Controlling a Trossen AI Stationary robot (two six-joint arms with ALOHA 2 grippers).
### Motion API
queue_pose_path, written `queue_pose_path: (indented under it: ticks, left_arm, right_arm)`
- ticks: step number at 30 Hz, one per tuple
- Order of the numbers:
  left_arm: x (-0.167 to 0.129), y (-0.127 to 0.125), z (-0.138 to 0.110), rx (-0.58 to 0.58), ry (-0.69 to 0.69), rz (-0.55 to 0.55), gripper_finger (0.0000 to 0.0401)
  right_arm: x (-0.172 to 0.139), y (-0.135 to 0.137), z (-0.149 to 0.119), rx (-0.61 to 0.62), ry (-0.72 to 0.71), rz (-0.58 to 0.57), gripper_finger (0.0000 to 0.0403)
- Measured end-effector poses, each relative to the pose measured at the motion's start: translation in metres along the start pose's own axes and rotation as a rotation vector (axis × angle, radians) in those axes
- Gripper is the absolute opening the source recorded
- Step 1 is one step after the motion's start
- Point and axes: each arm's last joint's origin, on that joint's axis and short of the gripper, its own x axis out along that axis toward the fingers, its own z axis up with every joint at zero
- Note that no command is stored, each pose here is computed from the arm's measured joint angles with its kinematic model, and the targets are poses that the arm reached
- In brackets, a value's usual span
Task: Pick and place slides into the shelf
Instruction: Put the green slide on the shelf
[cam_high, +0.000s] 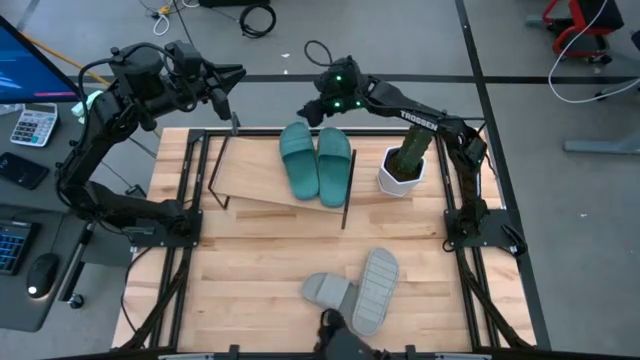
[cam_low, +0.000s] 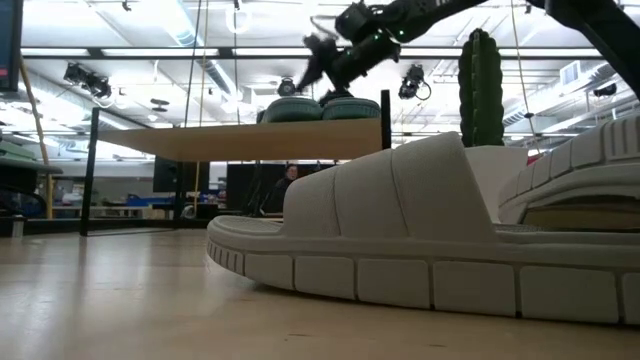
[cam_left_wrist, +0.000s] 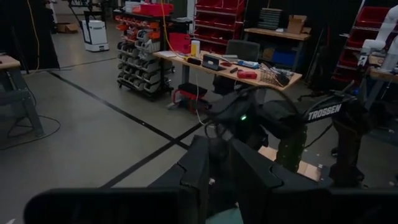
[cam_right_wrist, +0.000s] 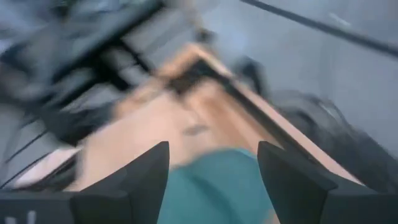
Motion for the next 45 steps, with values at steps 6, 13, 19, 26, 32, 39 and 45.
queue_pose_path:
  ticks: [6, 13, 19, 26, 32, 39, 45]
  left_arm:
    - [0.0, 0.0, 0.0, 0.001, 0.0, 0.0, 0.0073]
    - [0.0, 0.0, 0.0, 0.001, -0.001, 0.0, 0.0071]
    - [0.0, 0.0, 0.0, -0.002, 0.0, 0.0, 0.0067]
    - [0.0, 0.0, 0.0, -0.002, -0.001, 0.0, 0.0073]
    - [0.0, 0.0, 0.0, 0.0, -0.001, 0.0, 0.0067]
    - [0.0, 0.0, 0.0, 0.025, -0.001, 0.0, 0.0072]
    - [0.0, 0.0, 0.0, 0.026, 0.0, 0.0, 0.0071]
  right_arm:
    - [-0.004, 0.038, -0.007, -0.431, 0.026, 0.163, 0.0251]
    - [0.006, 0.076, -0.044, -0.974, 0.215, -0.017, 0.0251]
    - [0.013, 0.102, -0.055, -1.209, 0.209, -0.093, 0.0251]
    - [0.015, 0.107, -0.059, -1.256, 0.221, -0.164, 0.0251]
    - [0.023, 0.108, -0.08, -1.341, 0.316, -0.257, 0.0251]
    - [0.033, 0.113, -0.102, -1.298, 0.319, -0.324, 0.0249]
    - [0.034, 0.114, -0.1, -1.275, 0.276, -0.368, 0.0211]
